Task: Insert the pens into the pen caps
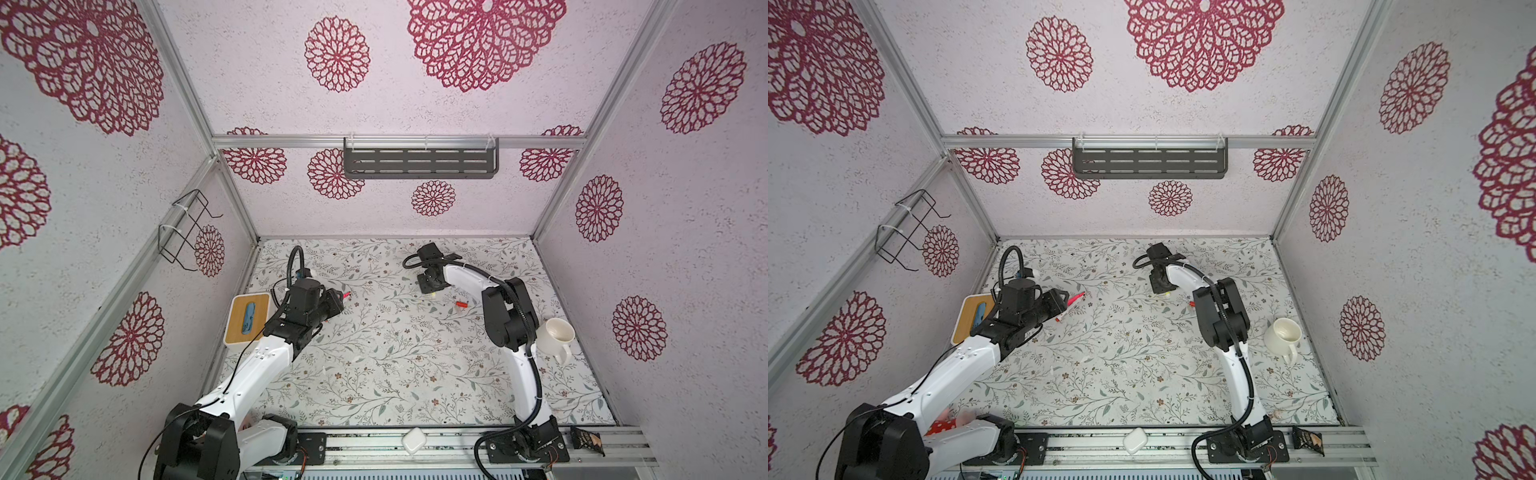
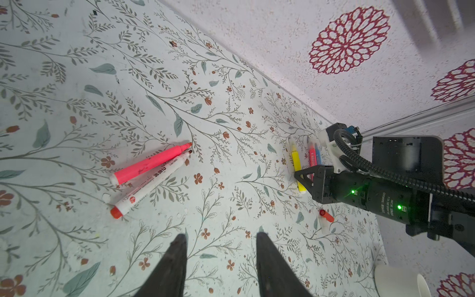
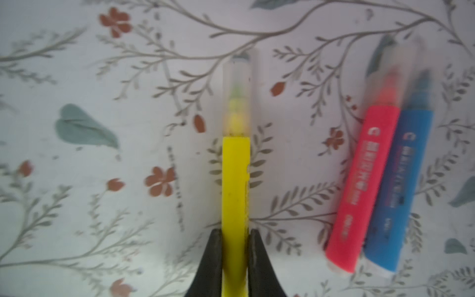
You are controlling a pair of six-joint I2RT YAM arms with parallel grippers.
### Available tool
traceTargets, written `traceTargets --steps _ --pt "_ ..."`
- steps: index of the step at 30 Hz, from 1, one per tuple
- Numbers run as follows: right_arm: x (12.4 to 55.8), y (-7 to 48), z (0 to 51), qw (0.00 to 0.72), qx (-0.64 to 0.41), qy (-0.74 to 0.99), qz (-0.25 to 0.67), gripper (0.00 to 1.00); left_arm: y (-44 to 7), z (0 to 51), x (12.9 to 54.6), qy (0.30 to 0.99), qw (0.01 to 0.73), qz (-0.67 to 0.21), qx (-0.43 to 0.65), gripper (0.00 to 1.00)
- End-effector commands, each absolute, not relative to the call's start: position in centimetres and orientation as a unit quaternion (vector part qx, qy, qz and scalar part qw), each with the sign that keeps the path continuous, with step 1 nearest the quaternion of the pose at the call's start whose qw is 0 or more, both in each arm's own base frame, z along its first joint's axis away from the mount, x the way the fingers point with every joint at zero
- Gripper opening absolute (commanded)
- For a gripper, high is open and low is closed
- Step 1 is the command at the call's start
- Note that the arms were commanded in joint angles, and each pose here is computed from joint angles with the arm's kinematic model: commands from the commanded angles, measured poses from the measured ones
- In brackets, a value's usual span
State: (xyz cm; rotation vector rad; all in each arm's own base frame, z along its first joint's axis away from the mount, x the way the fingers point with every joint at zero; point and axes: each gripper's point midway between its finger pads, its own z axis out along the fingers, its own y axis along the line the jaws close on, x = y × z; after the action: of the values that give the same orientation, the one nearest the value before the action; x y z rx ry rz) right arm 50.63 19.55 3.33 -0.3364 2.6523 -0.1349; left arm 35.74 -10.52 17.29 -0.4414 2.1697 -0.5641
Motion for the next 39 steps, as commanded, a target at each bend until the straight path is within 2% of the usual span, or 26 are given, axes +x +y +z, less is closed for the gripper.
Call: traceTargets --steps 1,10,22,33,39 --pt "51.4 16.4 3.6 0.222 -0.106 0.965 -0.089 0.11 -9.9 17.1 35.4 0.864 0.418 -0.217 -0.177 0.46" --pt "52.6 14.7 5.5 0.243 -0.083 0.961 -0.106 0.15 -9.7 17.2 35.1 0.862 0.422 -0.219 -0.176 0.46" --pt "53.0 14.5 10.4 0.285 -0.074 0.950 -0.107 0.23 -9.6 17.5 34.7 0.865 0.421 -0.217 -0.169 0.47" --pt "52.1 15.0 13.6 0.310 -0.076 0.943 -0.093 0.25 -9.0 17.6 34.3 0.867 0.422 -0.200 -0.171 0.49" --pt "49.5 17.9 17.3 0.360 -0.109 0.927 0.000 0.45 -9.3 14.8 34.7 0.895 0.374 -0.179 -0.163 0.51"
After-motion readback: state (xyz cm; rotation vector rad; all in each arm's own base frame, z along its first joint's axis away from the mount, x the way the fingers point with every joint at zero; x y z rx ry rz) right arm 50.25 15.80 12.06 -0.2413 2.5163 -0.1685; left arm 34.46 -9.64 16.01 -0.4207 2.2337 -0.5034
